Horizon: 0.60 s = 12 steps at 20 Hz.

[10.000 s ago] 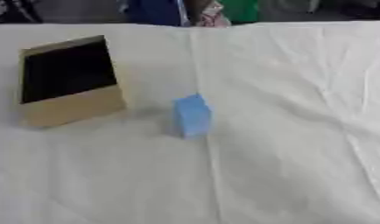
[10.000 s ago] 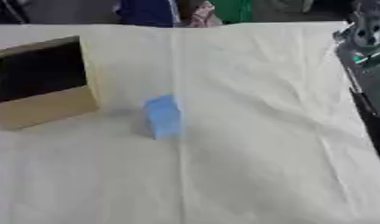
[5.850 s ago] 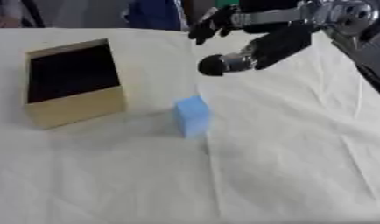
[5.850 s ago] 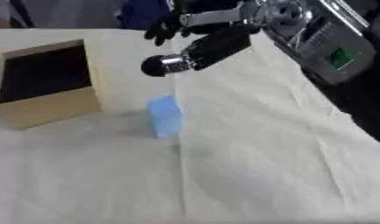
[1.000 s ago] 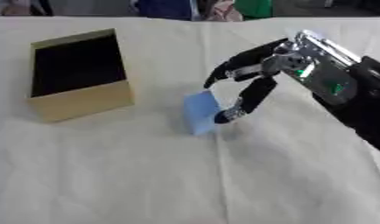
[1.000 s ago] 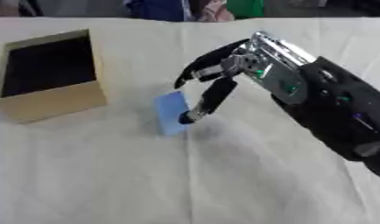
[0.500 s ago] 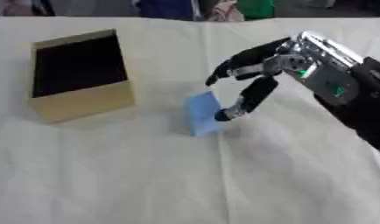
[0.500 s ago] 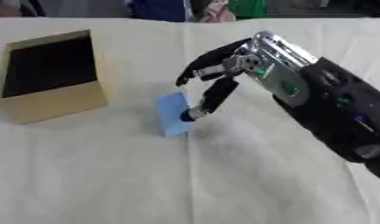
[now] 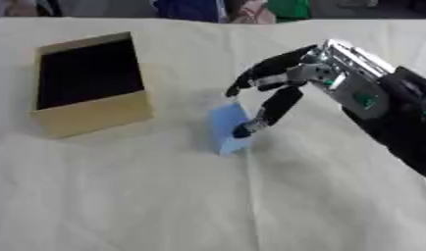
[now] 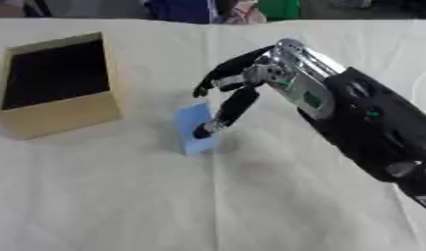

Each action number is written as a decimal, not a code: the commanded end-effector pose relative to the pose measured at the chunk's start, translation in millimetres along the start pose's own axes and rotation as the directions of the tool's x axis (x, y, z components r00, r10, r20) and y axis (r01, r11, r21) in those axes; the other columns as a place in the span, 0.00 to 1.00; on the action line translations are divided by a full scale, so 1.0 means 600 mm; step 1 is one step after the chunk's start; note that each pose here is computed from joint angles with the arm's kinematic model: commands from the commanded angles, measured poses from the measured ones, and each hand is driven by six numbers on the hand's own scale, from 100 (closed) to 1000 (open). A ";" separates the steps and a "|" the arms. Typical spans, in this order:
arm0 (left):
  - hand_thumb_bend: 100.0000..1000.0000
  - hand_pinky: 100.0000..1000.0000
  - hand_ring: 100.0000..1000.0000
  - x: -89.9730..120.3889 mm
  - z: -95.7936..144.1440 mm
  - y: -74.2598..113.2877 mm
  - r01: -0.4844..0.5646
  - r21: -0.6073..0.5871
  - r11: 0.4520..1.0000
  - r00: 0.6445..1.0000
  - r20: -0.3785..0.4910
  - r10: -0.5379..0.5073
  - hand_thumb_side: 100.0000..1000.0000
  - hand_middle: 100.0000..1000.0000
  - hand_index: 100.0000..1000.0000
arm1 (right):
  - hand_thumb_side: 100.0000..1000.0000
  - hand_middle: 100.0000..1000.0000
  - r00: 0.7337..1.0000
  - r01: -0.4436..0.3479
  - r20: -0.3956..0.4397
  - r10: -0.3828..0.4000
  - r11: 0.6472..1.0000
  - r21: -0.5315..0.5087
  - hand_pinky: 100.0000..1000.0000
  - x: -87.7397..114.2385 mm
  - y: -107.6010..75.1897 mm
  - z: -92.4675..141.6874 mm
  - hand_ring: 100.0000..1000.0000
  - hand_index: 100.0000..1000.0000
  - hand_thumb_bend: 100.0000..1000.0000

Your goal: Pick up objects on the table and place them in the box.

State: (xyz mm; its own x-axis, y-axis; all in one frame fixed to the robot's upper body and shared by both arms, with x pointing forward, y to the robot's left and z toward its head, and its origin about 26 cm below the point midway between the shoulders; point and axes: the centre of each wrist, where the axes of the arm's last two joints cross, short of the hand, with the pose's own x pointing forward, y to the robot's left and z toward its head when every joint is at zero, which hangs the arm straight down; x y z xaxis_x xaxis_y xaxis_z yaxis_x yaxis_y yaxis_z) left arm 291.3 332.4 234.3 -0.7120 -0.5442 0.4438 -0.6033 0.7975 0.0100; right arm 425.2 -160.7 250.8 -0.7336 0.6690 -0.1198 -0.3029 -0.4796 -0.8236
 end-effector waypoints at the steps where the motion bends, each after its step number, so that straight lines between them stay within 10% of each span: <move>1: 0.01 0.69 0.88 0.010 -0.016 0.005 -0.005 0.006 1.000 0.999 0.040 0.005 1.00 0.63 0.77 | 0.90 0.92 1.000 -0.025 -0.019 0.025 1.000 0.000 1.00 -0.008 -0.015 0.005 0.99 1.00 0.51; 12: 0.01 0.69 0.88 0.011 -0.018 0.004 -0.012 0.013 1.000 0.999 0.041 0.012 1.00 0.63 0.77 | 0.92 0.92 0.998 -0.064 -0.005 0.064 0.997 0.052 1.00 -0.013 -0.015 -0.009 0.99 1.00 0.53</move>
State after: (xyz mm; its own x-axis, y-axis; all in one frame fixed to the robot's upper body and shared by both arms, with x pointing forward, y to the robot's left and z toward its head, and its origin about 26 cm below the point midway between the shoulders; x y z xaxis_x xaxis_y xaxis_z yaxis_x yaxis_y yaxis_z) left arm 291.9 331.7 236.4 -0.7193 -0.5360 0.4420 -0.5972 0.8021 0.0008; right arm 436.2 -158.6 245.2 -0.7500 0.6444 -0.1492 -0.3118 -0.5433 -0.7795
